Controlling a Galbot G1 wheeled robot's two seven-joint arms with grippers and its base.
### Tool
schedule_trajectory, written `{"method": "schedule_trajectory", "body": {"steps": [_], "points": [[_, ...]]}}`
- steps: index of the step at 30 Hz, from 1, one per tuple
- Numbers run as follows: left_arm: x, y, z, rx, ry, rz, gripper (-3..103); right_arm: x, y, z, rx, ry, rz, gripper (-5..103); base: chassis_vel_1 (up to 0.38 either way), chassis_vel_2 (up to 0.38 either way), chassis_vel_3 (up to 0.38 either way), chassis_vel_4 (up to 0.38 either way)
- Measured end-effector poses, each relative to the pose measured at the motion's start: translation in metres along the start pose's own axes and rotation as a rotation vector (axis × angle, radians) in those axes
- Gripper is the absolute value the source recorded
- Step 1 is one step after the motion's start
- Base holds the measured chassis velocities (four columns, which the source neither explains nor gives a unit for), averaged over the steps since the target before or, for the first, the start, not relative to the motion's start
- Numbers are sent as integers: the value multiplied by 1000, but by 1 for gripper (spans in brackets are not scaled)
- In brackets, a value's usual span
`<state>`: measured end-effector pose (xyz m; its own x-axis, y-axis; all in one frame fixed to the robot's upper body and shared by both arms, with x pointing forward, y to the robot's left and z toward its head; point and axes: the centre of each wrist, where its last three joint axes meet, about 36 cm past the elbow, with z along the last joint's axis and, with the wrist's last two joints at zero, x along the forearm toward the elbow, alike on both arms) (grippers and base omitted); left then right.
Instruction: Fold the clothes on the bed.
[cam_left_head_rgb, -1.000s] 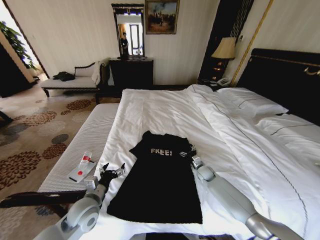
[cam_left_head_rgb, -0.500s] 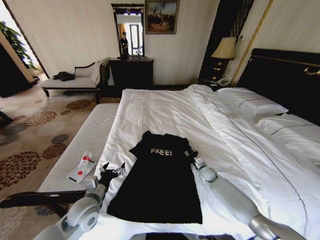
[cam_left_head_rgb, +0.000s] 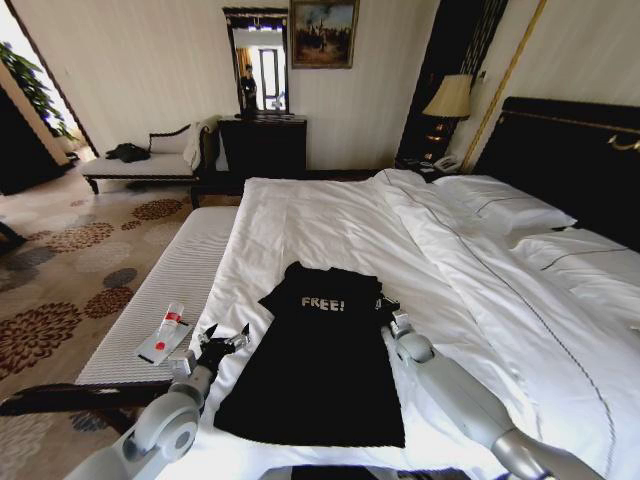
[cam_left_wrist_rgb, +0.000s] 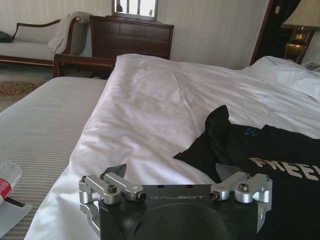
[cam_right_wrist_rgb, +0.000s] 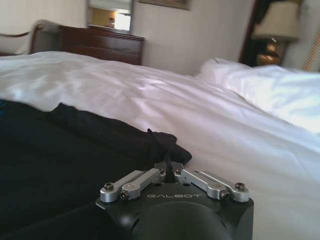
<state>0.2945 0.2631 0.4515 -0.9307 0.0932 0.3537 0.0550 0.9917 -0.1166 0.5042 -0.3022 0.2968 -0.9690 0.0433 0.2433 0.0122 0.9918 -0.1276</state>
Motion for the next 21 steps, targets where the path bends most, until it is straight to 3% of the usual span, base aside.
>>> {"method": "schedule_trajectory", "body": {"steps": [1,5,9,11,12,14,17,18,21], "points": [[0,0,0,0,0,0,100,0,0,0,0,0,0,1,0,0,0,0],[2,-1,0,3,-1,0,100,3,5,-7,-143,11,79,1,0,0,0,0],[2,-2,1,6,-3,1,100,12,6,-16,-177,-7,84,5,0,0,0,0],[2,-2,1,7,-3,2,100,15,8,-18,-182,-6,86,11,0,0,0,0],[2,-3,1,8,-5,4,100,17,9,-19,-184,-2,90,21,0,0,0,0],[3,-4,0,9,-7,7,100,18,10,-19,-183,6,95,21,0,0,0,0],[5,-4,-1,9,-11,8,100,18,6,-16,-163,35,127,38,0,0,0,0],[5,-4,-1,9,-11,8,100,18,6,-16,-163,35,127,38,0,0,0,0],[7,-4,0,9,-10,5,100,13,-5,-14,-135,73,207,54,0,0,0,0]]}}
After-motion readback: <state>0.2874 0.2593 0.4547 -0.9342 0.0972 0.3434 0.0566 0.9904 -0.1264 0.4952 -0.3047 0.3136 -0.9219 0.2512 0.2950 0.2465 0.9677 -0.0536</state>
